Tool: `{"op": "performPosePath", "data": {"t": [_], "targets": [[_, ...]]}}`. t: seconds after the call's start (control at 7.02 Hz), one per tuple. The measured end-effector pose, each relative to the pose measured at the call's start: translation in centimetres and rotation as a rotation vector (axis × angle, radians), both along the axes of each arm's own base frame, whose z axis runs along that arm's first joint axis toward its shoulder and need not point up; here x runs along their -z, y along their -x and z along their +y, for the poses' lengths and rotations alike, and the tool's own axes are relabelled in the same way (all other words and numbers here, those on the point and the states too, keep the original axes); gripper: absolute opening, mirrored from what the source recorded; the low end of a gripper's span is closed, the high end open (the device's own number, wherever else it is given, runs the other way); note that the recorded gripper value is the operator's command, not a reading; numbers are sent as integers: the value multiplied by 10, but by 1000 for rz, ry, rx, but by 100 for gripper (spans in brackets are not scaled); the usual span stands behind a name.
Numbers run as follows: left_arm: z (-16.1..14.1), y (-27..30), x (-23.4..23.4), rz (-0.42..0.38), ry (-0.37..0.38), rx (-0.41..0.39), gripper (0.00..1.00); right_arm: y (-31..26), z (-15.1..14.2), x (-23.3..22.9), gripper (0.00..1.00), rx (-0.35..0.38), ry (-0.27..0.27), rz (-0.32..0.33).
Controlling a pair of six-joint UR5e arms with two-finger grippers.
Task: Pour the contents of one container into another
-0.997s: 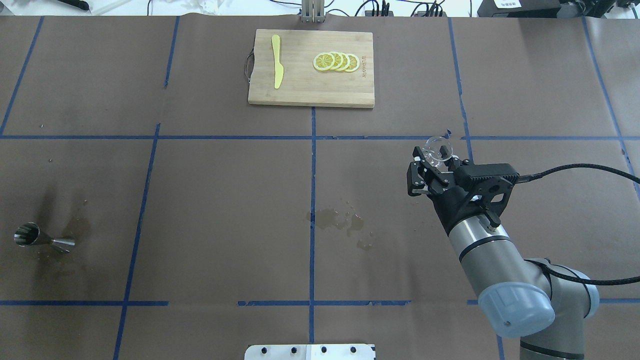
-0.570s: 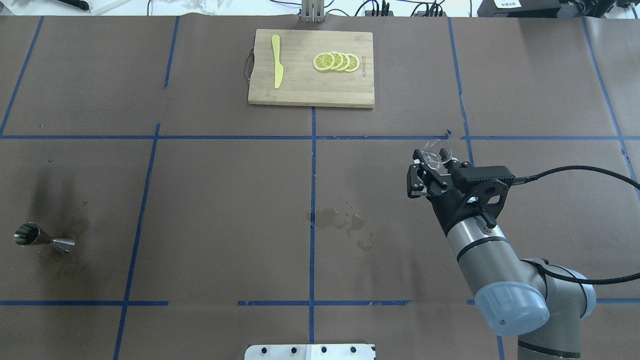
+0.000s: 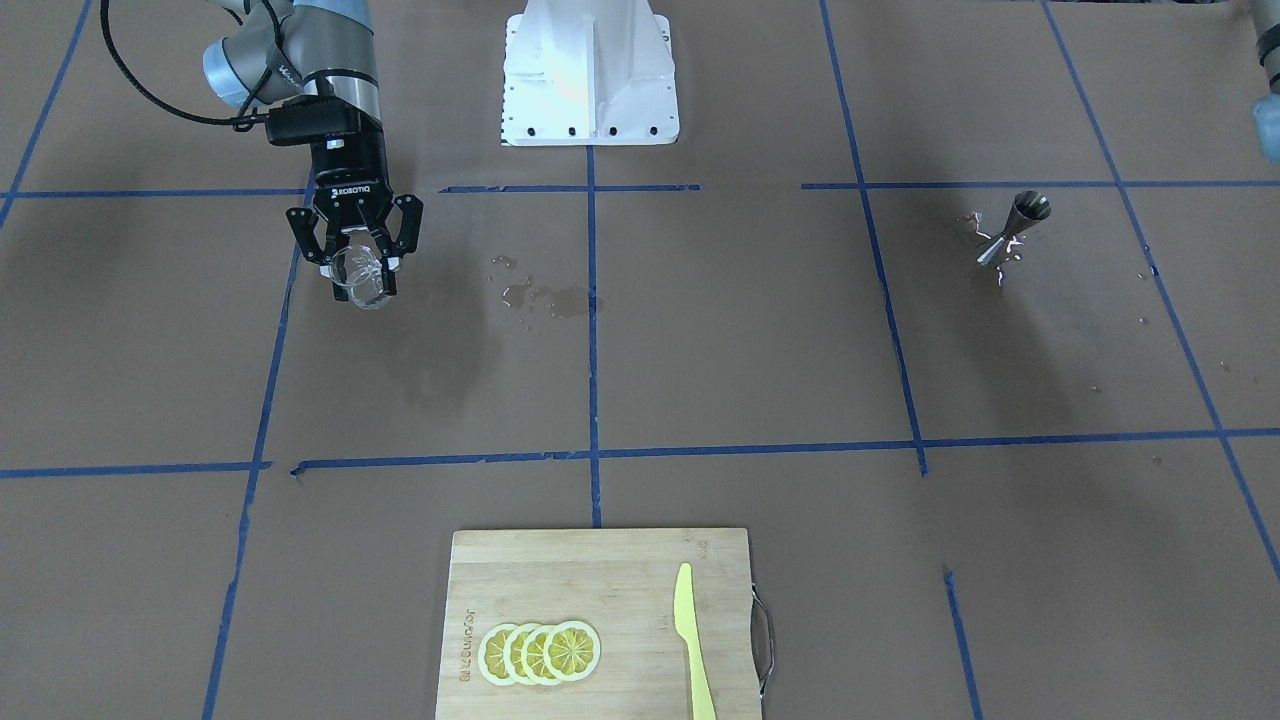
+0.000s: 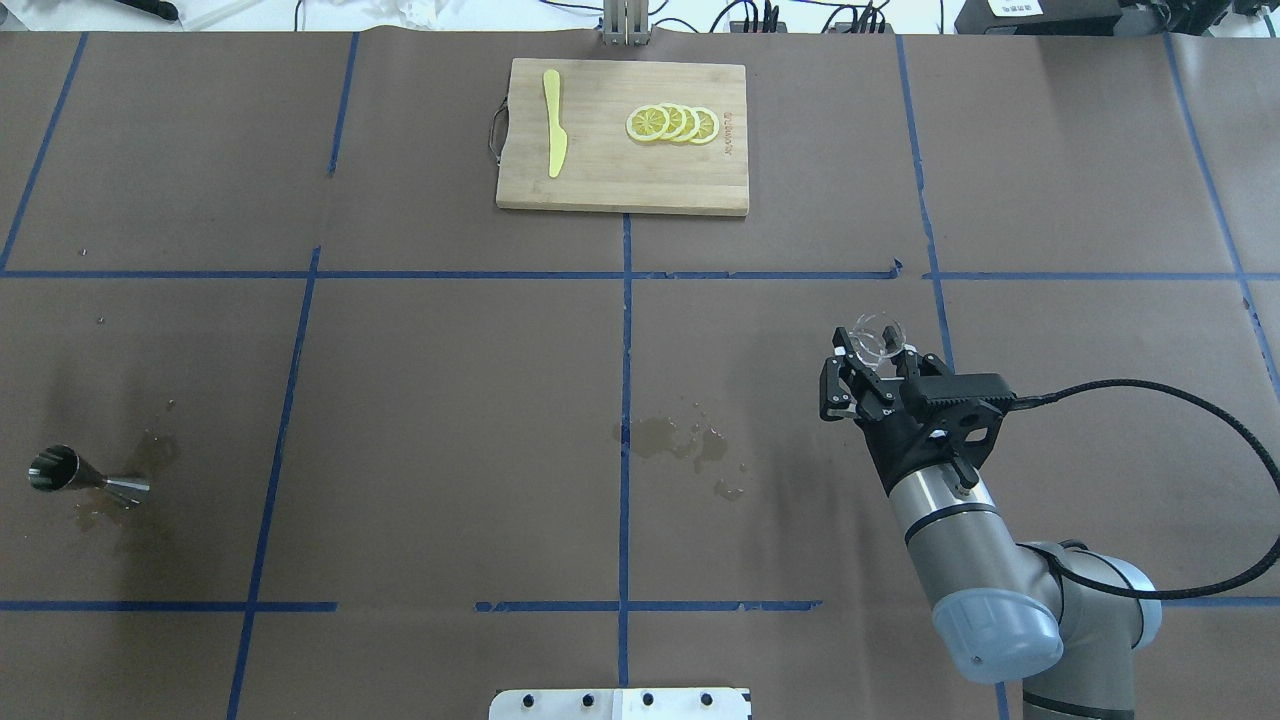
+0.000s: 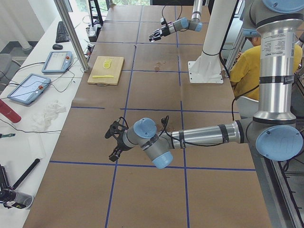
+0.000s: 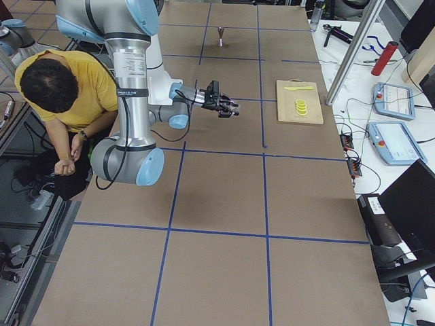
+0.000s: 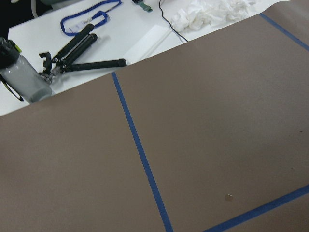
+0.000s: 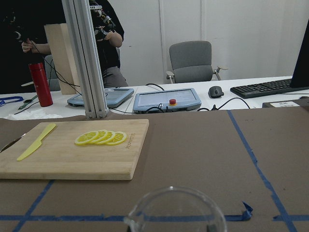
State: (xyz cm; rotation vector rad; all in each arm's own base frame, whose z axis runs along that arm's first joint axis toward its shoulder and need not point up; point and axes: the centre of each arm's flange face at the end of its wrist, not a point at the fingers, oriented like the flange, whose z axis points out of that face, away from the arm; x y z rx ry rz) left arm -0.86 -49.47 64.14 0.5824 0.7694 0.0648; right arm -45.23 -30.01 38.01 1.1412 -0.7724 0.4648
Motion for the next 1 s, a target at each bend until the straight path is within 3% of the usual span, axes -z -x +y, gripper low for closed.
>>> {"op": "performPosePath", "data": {"t": [0.14,0.57,1.0], "targets": [[0,1,10,19,78,-21,100,7,5,-22,0,-25,-18,0],[3,8,22,55,199,-61,100,8,11,-78,0,-81,-47,53],[7,11,24,72,234,-61,100,-7,23,-136,0,-74,-51,74]]}}
